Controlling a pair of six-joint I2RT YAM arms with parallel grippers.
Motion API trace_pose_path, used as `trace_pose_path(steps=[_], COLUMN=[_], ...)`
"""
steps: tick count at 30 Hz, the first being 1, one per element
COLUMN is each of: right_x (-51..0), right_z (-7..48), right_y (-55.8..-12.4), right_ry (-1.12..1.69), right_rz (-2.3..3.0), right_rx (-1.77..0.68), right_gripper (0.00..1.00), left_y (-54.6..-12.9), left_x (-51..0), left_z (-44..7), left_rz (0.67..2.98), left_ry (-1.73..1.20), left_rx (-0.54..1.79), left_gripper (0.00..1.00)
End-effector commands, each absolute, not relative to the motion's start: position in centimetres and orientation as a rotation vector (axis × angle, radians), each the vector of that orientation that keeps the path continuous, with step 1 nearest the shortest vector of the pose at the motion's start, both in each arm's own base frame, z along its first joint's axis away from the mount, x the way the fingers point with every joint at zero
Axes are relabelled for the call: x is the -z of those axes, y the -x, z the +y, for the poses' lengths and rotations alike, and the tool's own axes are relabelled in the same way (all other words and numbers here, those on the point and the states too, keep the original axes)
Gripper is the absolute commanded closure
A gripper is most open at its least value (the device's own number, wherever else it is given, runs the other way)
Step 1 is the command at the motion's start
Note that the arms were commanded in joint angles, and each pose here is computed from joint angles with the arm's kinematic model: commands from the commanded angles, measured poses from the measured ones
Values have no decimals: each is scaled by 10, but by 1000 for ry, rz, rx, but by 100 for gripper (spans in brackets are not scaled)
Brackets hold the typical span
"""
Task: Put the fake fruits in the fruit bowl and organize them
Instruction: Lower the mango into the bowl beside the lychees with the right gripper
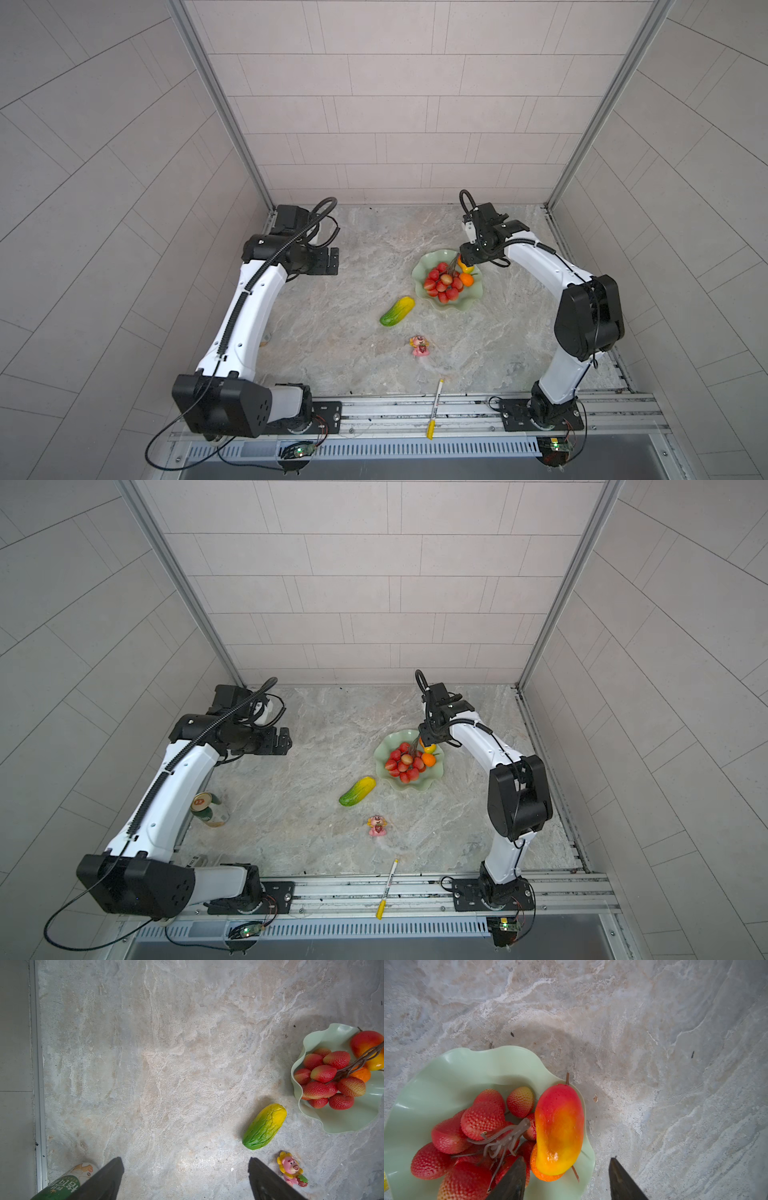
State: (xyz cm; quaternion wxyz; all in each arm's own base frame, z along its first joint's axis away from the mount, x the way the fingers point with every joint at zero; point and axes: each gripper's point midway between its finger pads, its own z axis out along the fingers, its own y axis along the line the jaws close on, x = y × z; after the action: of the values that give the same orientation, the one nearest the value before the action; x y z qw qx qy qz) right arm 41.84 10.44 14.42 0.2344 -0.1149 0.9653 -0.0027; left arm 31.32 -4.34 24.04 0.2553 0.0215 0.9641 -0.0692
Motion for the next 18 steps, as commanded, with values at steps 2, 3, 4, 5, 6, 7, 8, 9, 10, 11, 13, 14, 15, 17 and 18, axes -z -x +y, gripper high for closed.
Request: trace_pose_path(steps=[2,3,4,5,6,7,8,9,10,11,13,14,15,17,18], right_x=[-145,-143,-139,-136,-134,-131,-127,-124,-121,-119,-114,-112,-111,-107,-105], right_z=[96,96,96,97,98,100,101,102,103,104,105,106,106,107,108], right_y=[-407,-408,-409,-410,-411,-412,-414,-416,-417,-419,-420,-421,-422,-424,-425], right_ry=[299,295,292,287,283,280,275,272,270,264,257,253,250,241,237], right_rz=[2668,2672,2677,2682,2685,2689,2693,2696,2700,2702,2708,2710,2712,2716,2719], right_rx=[48,44,32,14,-1,-18,-35,-51,-66,-79,-102,-113,-123,-142,-155], right_gripper=[42,42,42,42,42,43,43,44,44,44,44,45,45,49,49], left_y=[-315,-315,-315,-315,-315,-314,-314,-314,-313,-313,-313,-313,-314,-314,-315], left_x=[-244,-243,-243,-243,-243,-244,-244,-244,-244,-244,-244,-244,-244,-245,-245], left_z=[-46,-46,-46,-46,-45,-45,-45,-45,-45,-44,-44,-44,-44,-44,-45], left_rz=[2604,2605,2605,2604,2604,2604,2603,2602,2601,2602,2602,2601,2602,2602,2602], left_ry=[-82,-82,-82,-83,-81,-81,-82,-81,-82,-80,-80,-79,-80,-78,-80], left_rx=[195,194,194,195,192,191,188,190,189,185,183,183,182,185,187], left_gripper=[0,0,0,0,0,0,0,0,0,0,0,0,0,0,0])
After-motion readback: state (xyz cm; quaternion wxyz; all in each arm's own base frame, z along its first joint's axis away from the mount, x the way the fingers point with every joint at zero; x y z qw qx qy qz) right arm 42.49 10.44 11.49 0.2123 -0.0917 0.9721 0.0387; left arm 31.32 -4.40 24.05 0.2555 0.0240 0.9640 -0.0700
